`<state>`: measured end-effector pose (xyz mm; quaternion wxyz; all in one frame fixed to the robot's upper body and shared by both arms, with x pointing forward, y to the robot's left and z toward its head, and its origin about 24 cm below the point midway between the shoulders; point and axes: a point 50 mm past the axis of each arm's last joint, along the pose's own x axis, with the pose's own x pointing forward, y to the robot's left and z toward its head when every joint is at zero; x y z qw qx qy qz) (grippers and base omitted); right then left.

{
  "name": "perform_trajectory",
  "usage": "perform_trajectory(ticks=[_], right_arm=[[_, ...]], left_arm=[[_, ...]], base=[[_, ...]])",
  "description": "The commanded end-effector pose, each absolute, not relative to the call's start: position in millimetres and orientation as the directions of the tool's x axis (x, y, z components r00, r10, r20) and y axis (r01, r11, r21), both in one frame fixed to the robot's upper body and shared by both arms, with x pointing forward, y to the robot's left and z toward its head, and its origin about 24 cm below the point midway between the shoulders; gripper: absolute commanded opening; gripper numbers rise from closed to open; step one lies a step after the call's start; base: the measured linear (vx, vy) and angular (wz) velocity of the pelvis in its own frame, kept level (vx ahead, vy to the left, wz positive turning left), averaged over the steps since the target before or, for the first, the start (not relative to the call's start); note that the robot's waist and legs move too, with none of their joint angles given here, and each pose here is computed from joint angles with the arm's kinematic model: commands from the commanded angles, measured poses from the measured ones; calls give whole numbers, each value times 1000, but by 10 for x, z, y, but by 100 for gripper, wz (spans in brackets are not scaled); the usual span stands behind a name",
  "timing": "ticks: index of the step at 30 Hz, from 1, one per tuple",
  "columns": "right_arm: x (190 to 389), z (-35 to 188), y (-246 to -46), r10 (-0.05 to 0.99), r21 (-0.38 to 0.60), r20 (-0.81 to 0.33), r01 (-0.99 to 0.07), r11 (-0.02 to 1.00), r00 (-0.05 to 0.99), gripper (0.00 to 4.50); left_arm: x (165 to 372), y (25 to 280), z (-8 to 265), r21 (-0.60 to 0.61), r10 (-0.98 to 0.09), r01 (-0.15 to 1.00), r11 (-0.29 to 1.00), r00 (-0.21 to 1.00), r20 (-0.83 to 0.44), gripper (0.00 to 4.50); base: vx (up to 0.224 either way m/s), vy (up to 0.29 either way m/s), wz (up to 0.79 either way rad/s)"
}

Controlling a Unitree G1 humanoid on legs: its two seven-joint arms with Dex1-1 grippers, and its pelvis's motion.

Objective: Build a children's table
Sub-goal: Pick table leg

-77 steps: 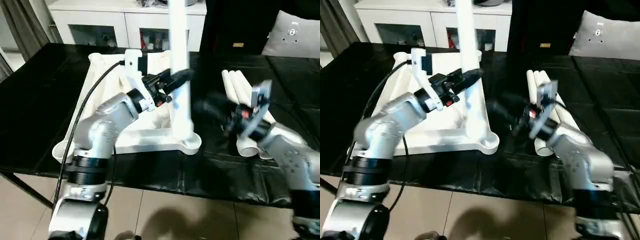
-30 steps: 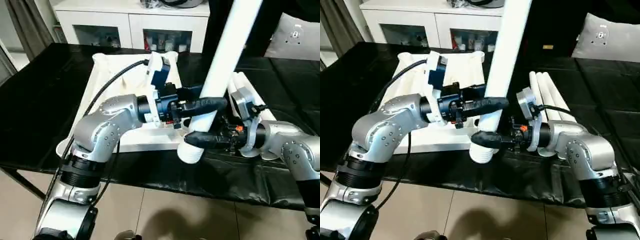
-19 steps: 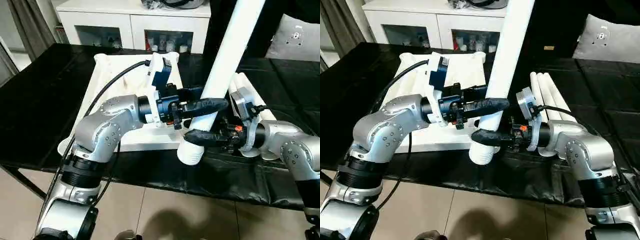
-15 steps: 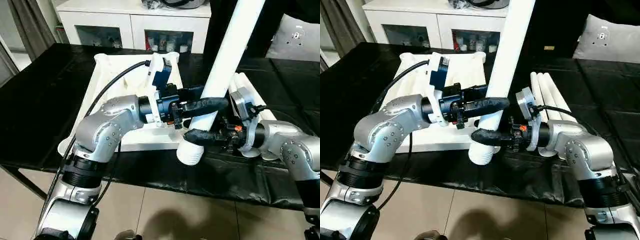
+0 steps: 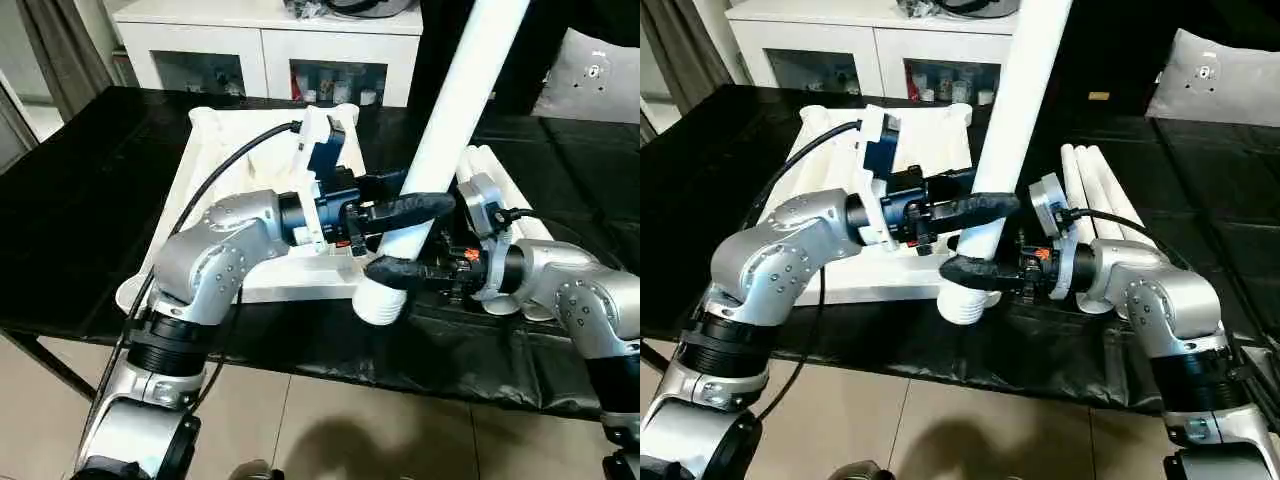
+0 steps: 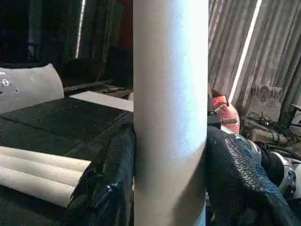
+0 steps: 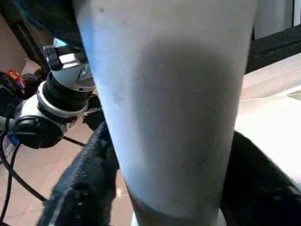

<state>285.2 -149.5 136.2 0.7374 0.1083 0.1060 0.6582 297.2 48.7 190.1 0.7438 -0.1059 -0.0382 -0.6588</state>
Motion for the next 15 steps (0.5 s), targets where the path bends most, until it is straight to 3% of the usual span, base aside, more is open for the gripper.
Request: perform_trajectory(ticks=[1, 3, 5, 15], right_arm=[[2865, 1425, -1483, 995, 288, -1, -953, 96, 100, 310], [2863, 1427, -1484, 995, 291, 3, -952, 92, 98, 310], [2859, 1422, -1487, 995, 297, 5, -951, 90, 96, 276], [2858, 1409, -1501, 995, 296, -2, -950, 96, 100, 203]], left_arm=[[2964, 475, 1957, -71, -973, 992, 106, 119, 199, 184], [2962, 474, 1956, -71, -973, 992, 104, 116, 198, 184], [2961, 472, 1954, -71, -974, 992, 102, 114, 196, 184], [2959, 476, 1940, -67, -977, 993, 96, 107, 183, 184]], base=[[0, 0, 0], [0, 0, 0], [0, 0, 0], [0, 0, 0]])
